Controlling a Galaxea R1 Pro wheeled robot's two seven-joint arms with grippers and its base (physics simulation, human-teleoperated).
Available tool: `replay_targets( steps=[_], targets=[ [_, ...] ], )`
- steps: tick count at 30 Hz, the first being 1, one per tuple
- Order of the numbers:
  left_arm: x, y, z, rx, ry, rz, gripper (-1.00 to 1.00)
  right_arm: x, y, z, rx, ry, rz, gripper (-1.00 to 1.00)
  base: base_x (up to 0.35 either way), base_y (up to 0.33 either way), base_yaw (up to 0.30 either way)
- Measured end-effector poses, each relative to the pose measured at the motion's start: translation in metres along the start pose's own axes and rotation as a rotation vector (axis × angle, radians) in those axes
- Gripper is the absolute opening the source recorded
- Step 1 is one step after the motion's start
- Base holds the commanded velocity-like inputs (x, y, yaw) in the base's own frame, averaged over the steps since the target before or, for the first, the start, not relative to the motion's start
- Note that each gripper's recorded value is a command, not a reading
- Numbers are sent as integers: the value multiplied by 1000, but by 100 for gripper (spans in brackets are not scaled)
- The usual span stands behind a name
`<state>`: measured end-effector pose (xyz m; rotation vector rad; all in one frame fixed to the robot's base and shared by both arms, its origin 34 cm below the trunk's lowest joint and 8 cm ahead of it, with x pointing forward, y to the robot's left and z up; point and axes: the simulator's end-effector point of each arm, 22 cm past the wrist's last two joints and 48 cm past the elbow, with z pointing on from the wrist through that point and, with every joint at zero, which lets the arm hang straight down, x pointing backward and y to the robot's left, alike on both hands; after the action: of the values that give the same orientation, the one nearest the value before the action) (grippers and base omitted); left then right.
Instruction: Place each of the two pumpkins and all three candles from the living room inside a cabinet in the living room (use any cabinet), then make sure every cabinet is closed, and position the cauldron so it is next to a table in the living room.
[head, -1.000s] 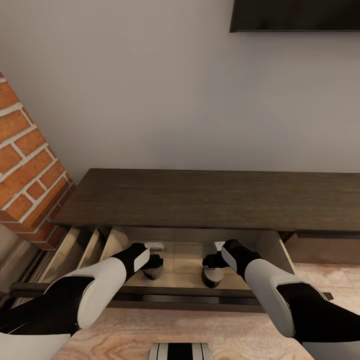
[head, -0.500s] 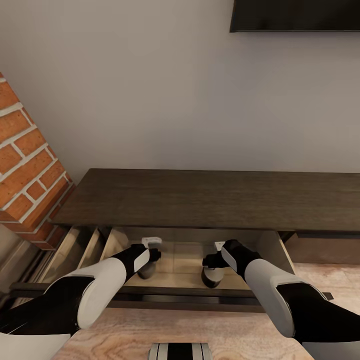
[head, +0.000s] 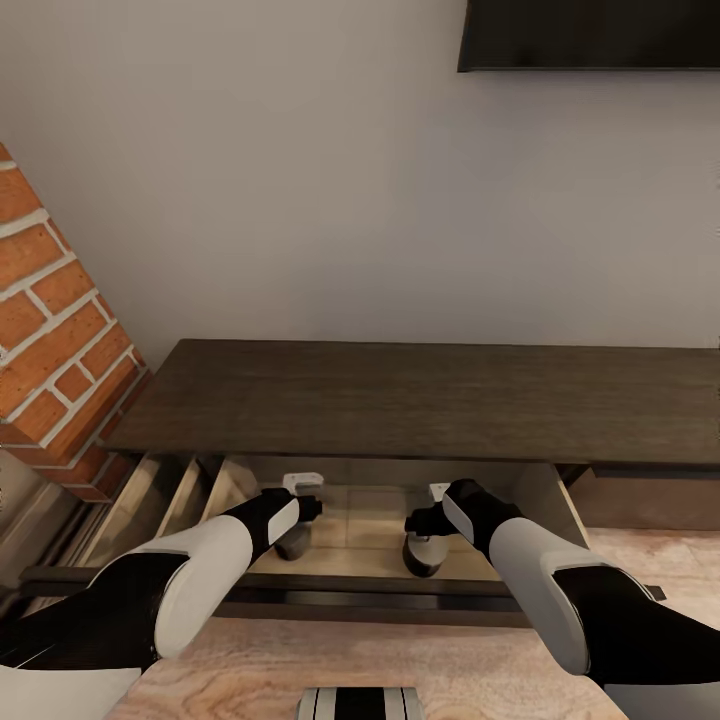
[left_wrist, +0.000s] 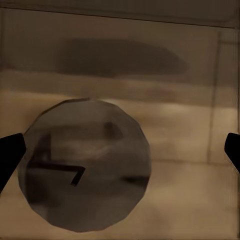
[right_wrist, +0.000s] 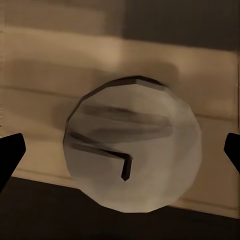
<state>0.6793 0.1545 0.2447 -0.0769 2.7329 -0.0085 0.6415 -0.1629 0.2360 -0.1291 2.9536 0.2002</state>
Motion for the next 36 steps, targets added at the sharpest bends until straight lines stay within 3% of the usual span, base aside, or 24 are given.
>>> replay_targets(
  steps=[7, 13, 17, 36],
  targets=[
    [1, -3, -8, 14, 22, 7, 100, -4, 1, -9, 1, -8, -4, 100, 0, 0, 0],
    [33, -5, -11, 23, 167, 34, 100, -2, 1, -8, 3, 2, -5, 100, 0, 0, 0],
    [40, -5, -12, 24, 199, 41, 100, 5, 1, -9, 5, 32, -4, 100, -22, 0, 0],
    [41, -5, -12, 24, 203, 41, 100, 6, 1, -9, 5, 37, -3, 100, -65, 0, 0]
  ],
)
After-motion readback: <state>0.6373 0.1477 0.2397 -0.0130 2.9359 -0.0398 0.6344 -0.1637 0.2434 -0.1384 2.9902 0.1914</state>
